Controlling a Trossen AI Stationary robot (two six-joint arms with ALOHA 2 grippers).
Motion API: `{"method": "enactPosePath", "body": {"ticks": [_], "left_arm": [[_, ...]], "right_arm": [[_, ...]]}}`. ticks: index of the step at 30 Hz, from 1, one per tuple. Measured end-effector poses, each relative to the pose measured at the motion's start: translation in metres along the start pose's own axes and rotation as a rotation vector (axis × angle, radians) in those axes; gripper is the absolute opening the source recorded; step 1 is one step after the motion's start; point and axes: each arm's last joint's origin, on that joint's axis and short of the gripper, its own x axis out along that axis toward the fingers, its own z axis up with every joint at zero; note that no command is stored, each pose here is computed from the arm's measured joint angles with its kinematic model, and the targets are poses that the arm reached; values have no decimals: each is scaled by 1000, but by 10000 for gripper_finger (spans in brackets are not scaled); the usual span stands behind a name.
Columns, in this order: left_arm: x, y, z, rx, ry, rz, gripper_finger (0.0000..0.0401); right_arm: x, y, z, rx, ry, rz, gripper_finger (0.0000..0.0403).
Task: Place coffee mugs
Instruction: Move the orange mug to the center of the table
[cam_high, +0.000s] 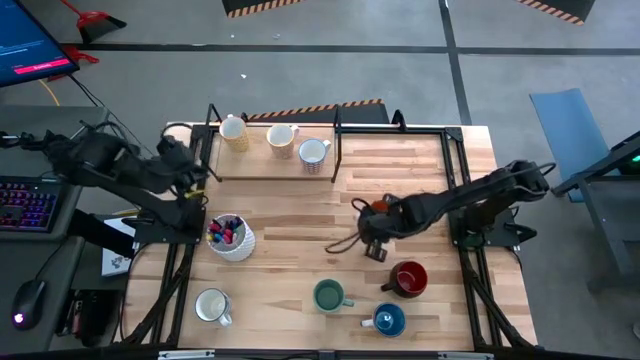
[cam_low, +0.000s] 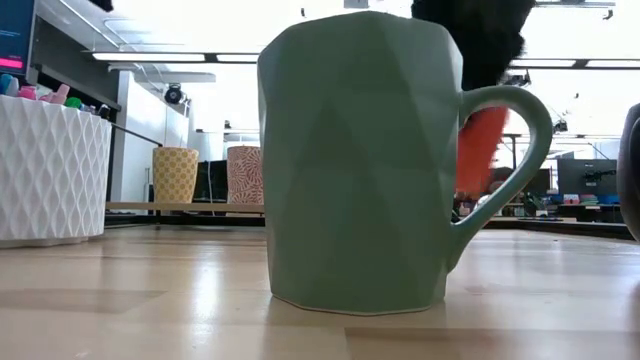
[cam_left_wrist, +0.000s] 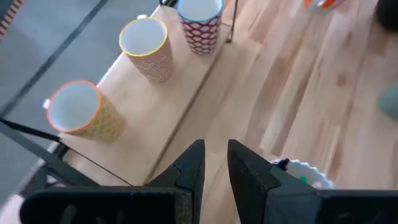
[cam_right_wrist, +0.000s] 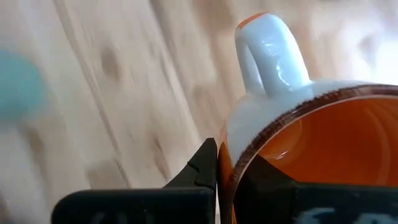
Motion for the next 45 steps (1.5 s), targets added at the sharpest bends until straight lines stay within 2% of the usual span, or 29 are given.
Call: {"method": "enactPosePath", "body": {"ticks": [4, 8, 11, 14, 17, 23, 27, 32, 40, 42, 45], "left_arm": [[-4, 13, -15, -49, -15, -27, 60], [0, 13, -20, 14, -6, -25, 60], [0, 13, -19, 44, -14, -16, 60], [0, 13, -19, 79, -15, -15, 60], [-1, 17, -22, 103, -20, -10, 60], [-6, 25, -27, 53, -57, -3, 60], [-7, 26, -27, 38, -61, -7, 60], [-7, 25, -27, 41, -53, -11, 60], [-6, 24, -26, 44, -50, -12, 60], [-6, 24, -26, 43, -50, -12, 60], [-6, 24, -27, 37, -44, -22, 60]], "right_arm": [[-41, -6, 37, 33, -172, -7, 1], [-76, -18, 78, 47, -350, 18, 1], [-88, -26, 112, 7, -462, 17, 1], [-88, -34, 142, -41, -502, 19, 1], [-73, -38, 168, -94, -491, 49, 0], [-40, -46, 206, -179, -429, 44, 0], [-17, -58, 225, -208, -380, 26, 0], [6, -92, 233, -123, -376, 51, 0], [0, -140, 243, -41, -434, -11, 0], [0, -149, 243, -16, -435, 8, 0], [2, -148, 241, 5, -411, 101, 0]]}}
